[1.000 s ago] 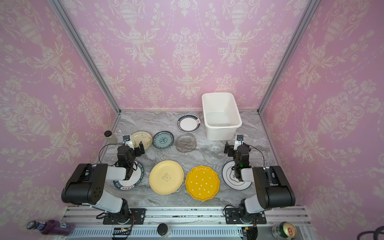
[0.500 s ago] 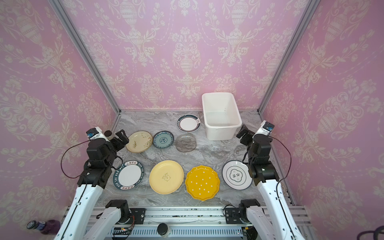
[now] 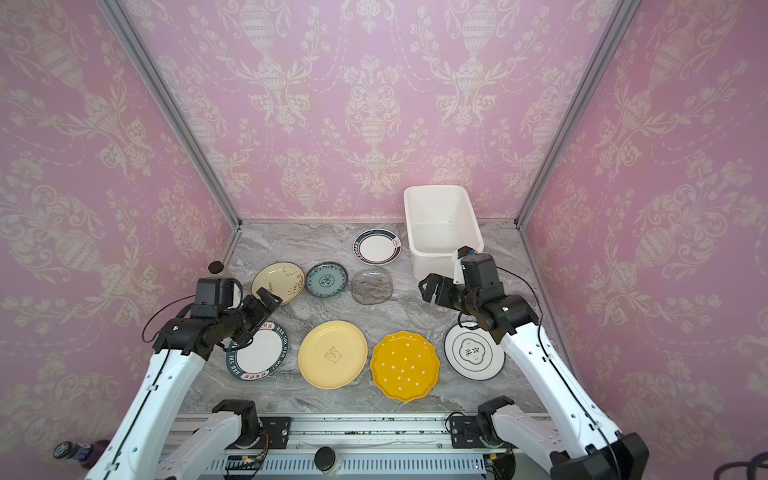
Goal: Place the plates into the plastic bin on the countertop
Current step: 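Reach the right gripper to the pale yellow bear plate's rim while the left gripper hovers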
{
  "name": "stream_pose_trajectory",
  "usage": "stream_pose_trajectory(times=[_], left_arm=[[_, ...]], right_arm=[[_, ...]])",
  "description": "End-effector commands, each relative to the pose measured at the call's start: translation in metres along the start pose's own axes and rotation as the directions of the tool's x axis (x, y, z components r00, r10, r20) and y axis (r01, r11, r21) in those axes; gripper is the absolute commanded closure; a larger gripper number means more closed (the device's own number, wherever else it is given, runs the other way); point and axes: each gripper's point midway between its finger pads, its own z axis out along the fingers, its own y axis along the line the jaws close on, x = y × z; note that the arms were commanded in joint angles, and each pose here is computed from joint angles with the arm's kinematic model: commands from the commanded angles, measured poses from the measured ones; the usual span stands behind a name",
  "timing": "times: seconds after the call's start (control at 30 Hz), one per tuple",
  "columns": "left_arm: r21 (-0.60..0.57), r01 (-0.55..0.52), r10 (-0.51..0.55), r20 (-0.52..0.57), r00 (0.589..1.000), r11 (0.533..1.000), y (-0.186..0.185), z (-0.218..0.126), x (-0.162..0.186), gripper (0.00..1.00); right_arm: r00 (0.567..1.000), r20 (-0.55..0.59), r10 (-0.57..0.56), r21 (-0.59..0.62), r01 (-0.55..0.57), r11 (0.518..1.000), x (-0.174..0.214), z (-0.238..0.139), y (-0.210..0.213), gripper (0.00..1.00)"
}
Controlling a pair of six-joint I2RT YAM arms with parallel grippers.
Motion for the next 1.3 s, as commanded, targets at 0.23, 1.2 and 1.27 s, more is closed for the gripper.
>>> stream_pose_trajectory(times=[0.23, 1.2, 1.27], left_arm=[[-0.102, 0.003, -0.025, -0.219, 0.975, 0.995, 0.031, 0.023, 0.086, 0.04], [-0.07, 0.171, -0.182, -0.206, 0.962, 0.983, 0.055, 0.045, 0.102, 0.06], [-0.071, 0.173, -0.184, -0.204, 0.962, 0.982, 0.055, 0.044, 0.101, 0.06]], right_arm=[[0.901, -0.409, -0.148, -0.021, 0.152, 0.988, 0.094, 0.063, 0.085, 0.13], [0.702, -0.679, -0.215, 0.061, 0.345, 0.937, 0.157, 0.201, 0.062, 0.64], [0.703, -0.676, -0.219, 0.061, 0.35, 0.935, 0.157, 0.202, 0.061, 0.7]])
